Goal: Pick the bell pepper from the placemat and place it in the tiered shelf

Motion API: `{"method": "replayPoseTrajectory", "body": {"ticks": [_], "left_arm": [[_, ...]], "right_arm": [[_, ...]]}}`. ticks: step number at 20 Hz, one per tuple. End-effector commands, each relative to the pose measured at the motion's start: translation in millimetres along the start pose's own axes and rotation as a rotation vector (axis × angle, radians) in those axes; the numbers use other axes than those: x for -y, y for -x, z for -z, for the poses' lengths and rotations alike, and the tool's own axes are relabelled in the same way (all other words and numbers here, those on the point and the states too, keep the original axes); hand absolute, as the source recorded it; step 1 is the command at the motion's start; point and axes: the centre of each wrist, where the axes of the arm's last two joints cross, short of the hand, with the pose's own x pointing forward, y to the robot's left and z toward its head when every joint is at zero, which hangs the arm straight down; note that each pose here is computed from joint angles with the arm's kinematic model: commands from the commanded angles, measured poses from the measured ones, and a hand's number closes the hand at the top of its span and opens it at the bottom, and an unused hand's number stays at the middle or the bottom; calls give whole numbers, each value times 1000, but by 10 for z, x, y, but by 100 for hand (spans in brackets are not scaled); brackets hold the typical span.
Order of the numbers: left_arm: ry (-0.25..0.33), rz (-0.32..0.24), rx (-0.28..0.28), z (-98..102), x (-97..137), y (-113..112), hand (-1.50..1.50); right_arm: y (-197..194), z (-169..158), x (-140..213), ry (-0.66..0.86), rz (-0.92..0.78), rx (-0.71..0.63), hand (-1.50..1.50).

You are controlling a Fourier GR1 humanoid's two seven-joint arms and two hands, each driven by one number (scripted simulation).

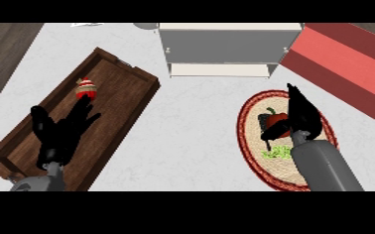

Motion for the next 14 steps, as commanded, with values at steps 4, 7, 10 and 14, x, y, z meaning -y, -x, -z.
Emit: {"method": "replayPoseTrajectory", "body": {"ticks": [4,7,10,14], "left_arm": [[11,10,-46,36,104,95,0],[-12,1,-55,5,26,-46,0],[13,17,-57,-61,143,190,0],[-6,0,-72,-7,90,94,0]], "right_arm": [[-88,-44,-290,-190,-233,132,150],[-217,7,-286,-175,-111,145,150],[-140,-75,-199,-146,-82,189,150],[-81,-265,-341,-67,-35,273,150]]}}
